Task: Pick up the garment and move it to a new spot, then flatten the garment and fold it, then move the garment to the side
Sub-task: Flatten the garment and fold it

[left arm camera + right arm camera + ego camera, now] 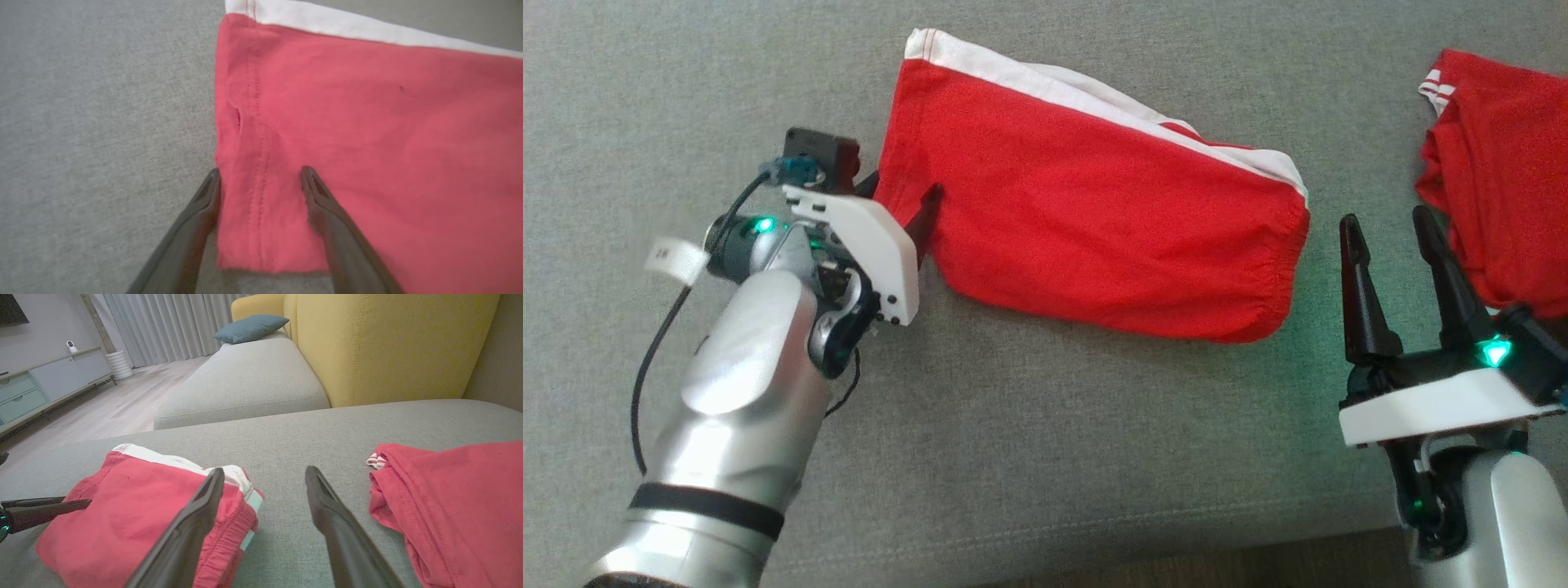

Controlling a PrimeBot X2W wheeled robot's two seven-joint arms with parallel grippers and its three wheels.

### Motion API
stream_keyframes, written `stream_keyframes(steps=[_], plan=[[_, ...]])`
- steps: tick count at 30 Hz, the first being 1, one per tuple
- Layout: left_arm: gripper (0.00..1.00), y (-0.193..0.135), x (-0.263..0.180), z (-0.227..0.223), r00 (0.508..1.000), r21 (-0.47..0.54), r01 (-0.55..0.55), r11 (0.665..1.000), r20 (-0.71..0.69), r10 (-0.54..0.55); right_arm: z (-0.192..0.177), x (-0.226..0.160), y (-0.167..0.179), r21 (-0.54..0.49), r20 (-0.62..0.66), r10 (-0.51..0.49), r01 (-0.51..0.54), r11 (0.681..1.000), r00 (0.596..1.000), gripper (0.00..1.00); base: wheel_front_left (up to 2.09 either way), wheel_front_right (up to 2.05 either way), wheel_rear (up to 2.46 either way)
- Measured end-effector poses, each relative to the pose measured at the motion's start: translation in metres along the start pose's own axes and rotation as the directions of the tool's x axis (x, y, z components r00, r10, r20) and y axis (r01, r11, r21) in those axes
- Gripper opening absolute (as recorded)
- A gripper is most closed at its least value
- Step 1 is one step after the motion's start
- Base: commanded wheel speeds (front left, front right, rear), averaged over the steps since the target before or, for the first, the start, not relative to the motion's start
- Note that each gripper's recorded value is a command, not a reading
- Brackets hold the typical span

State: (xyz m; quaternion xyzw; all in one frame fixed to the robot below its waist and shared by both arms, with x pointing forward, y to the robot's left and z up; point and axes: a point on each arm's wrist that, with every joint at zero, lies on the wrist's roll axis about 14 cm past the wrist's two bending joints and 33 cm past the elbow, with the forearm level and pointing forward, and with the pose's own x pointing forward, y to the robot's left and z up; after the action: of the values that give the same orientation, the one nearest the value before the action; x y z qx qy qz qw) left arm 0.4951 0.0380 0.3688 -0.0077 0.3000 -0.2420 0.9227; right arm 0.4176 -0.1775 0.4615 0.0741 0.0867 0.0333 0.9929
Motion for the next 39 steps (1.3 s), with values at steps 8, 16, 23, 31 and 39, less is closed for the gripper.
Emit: stream_keyframes(steps=[8, 16, 23, 31, 39], plan=[[0.0, -0.005, -0.001, 0.0, 0.999, 0.053, 0.008, 0.999, -0.04, -0.006, 0.001, 0.001, 0.003, 0.023, 0.011, 0.007, -0.008, 1.0, 1.0, 1.0, 0.0, 0.0, 0.0], [0.0, -0.006, -0.028, -0.009, 0.998, 0.002, -0.044, 0.999, 0.034, 0.044, 0.011, 0.0, 0.009, 0.024, 0.037, 0.022, -0.023, 0.999, 0.999, 1.0, 0.0, 0.0, 0.0], [0.0, 0.006, -0.085, -0.049, 0.987, -0.148, -0.148, 0.978, 0.033, 0.155, 0.019, -0.006, 0.02, 0.026, 0.055, 0.052, -0.053, 0.998, 0.997, 1.0, 0.0, 0.0, 0.0], [1.0, 0.008, -0.12, -0.056, 0.968, -0.254, -0.216, 0.943, 0.068, 0.241, 0.024, -0.011, 0.028, 0.024, 0.058, 0.075, -0.077, 0.997, 0.995, 1.0, 0.0, 0.0, 0.0], [1.0, 0.023, -0.153, 0.027, 0.811, -0.196, -0.28, 0.94, 0.475, 0.341, 0.043, -0.018, 0.032, -0.026, 0.106, 0.086, -0.084, 0.996, 0.991, 1.0, 0.0, 0.0, 0.0]])
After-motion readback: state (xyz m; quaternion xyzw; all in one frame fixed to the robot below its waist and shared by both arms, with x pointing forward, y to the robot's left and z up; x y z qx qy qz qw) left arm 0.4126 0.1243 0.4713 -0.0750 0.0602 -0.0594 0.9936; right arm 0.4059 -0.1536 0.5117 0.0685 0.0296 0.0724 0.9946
